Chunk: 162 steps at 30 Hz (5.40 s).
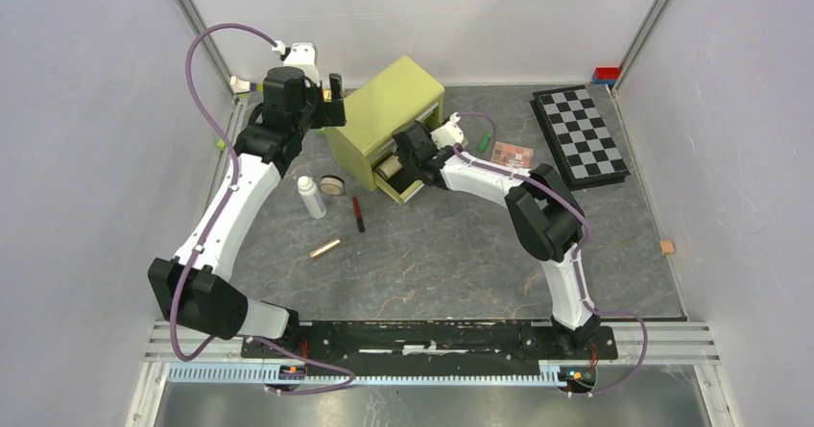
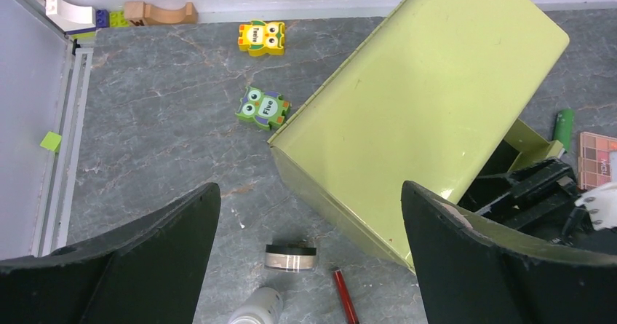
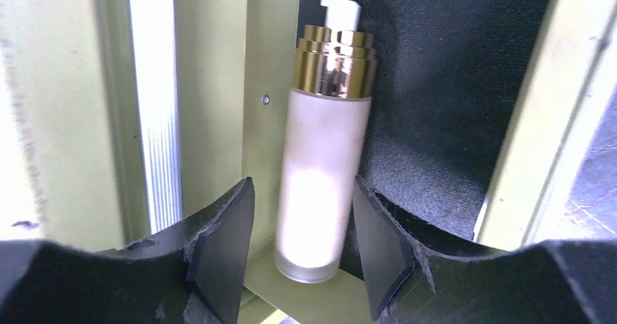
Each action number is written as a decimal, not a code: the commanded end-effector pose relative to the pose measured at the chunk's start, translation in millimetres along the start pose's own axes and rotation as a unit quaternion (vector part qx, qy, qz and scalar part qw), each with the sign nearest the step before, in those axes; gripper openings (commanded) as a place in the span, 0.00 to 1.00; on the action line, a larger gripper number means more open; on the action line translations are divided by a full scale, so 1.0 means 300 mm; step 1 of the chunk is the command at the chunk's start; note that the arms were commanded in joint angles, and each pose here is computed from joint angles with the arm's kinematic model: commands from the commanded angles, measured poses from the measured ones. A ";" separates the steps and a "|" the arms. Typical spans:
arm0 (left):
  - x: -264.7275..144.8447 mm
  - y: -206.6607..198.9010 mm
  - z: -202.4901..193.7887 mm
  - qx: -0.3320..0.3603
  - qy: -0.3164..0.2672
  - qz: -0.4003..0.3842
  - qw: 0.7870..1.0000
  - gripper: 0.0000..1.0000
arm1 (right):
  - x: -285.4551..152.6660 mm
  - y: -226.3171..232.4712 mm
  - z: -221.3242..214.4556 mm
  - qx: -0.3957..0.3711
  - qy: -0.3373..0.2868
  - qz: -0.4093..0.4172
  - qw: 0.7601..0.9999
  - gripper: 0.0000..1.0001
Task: Organize the makeup
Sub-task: Place the makeup in the drawer, then pick up the makeup from the center of the board.
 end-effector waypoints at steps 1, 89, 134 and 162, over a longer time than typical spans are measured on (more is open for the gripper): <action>-0.008 -0.006 0.051 -0.007 -0.024 -0.009 1.000 1.00 | -0.117 0.074 0.134 0.016 -0.050 0.041 0.998 0.58; -0.180 0.157 -0.426 -0.118 0.195 0.113 0.967 0.06 | -0.756 -0.651 0.148 -0.379 -0.029 0.172 0.909 0.62; -0.593 -0.585 -0.645 0.030 0.398 -0.339 0.852 0.02 | -0.843 -0.461 -0.177 -0.469 -0.055 0.515 0.715 0.60; -0.451 -0.418 -0.056 0.037 0.024 -0.167 0.985 1.00 | -0.778 -0.429 -0.025 -0.307 -0.058 0.318 0.895 0.00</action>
Point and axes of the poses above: each gripper's point midway between its finger pads, its own x axis out along the fingers, its own y axis along the line the jaws close on, z = x × y, the point moved 5 cm from there along -x, back along the fingers, and after that the axes turned 12 degrees about -x, right-handed, at the moved point
